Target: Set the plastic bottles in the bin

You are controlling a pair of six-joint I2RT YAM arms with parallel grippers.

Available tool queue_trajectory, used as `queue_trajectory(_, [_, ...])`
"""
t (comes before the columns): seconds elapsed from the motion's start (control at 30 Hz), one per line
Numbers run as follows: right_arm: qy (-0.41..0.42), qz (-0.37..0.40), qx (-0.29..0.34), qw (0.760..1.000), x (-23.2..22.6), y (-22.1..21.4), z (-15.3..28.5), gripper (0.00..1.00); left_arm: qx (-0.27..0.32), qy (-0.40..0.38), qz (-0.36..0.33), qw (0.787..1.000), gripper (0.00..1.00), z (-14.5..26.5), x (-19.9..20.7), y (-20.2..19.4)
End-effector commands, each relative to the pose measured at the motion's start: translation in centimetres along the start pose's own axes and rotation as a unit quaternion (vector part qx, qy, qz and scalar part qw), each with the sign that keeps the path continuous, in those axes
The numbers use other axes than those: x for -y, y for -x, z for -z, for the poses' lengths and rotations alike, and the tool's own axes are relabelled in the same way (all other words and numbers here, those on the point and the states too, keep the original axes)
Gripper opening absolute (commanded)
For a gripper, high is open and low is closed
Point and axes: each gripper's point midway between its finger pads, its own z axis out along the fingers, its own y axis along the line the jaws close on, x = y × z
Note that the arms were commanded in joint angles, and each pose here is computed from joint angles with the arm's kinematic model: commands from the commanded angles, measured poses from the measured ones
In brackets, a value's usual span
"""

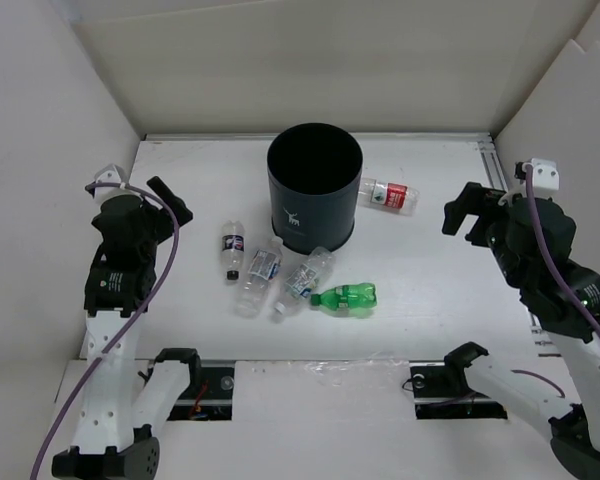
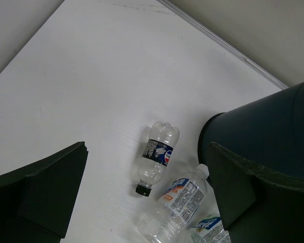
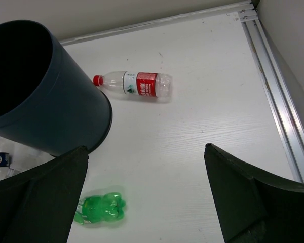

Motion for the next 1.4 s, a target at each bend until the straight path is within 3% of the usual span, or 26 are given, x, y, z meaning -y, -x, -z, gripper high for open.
queue_trajectory(0.0, [0.019,-0.021,0.028,0.999,-0.5,1.6,0.9,1.00,0.012,-0.010,-0.001,1.000,1.00,0.2,0.3,0.5])
queue_trajectory(0.23, [0.034,-0.030,0.040,0.998,-0.5,2.3,1.9,1.00,-0.020,0.003,-0.009,1.000,1.00,-1.2,0.0,-1.0])
queue_trajectory(0.37, [0.047,-0.027,0.032,0.998,-0.9,1.9,2.0,1.00,-0.100,-0.020,-0.008,0.995,1.00,-3.7,1.2,-4.7])
queue_trajectory(0.53, [0.067,-0.033,0.040,0.996,-1.5,2.3,2.3,1.00,-0.156,-0.054,0.004,0.986,1.00,-6.2,2.7,-7.8])
queue_trajectory(0.7, [0.079,-0.030,0.042,0.996,-1.7,2.4,2.8,1.00,-0.215,-0.020,-0.001,0.976,1.00,-9.7,2.8,-12.2])
queue_trajectory(0.8, [0.092,-0.033,0.046,0.994,-1.9,2.2,3.0,1.00,-0.233,0.021,0.013,0.972,1.00,-11.8,1.9,-13.7])
queue_trajectory(1.13, [0.104,-0.020,0.048,0.993,-2.2,2.0,3.1,1.00,-0.281,0.016,0.013,0.960,1.00,-15.2,2.1,-19.0])
queue_trajectory(1.37, [0.119,-0.020,0.046,0.992,-2.6,1.5,3.1,1.00,-0.288,0.006,0.006,0.958,1.00,-16.6,3.0,-19.8])
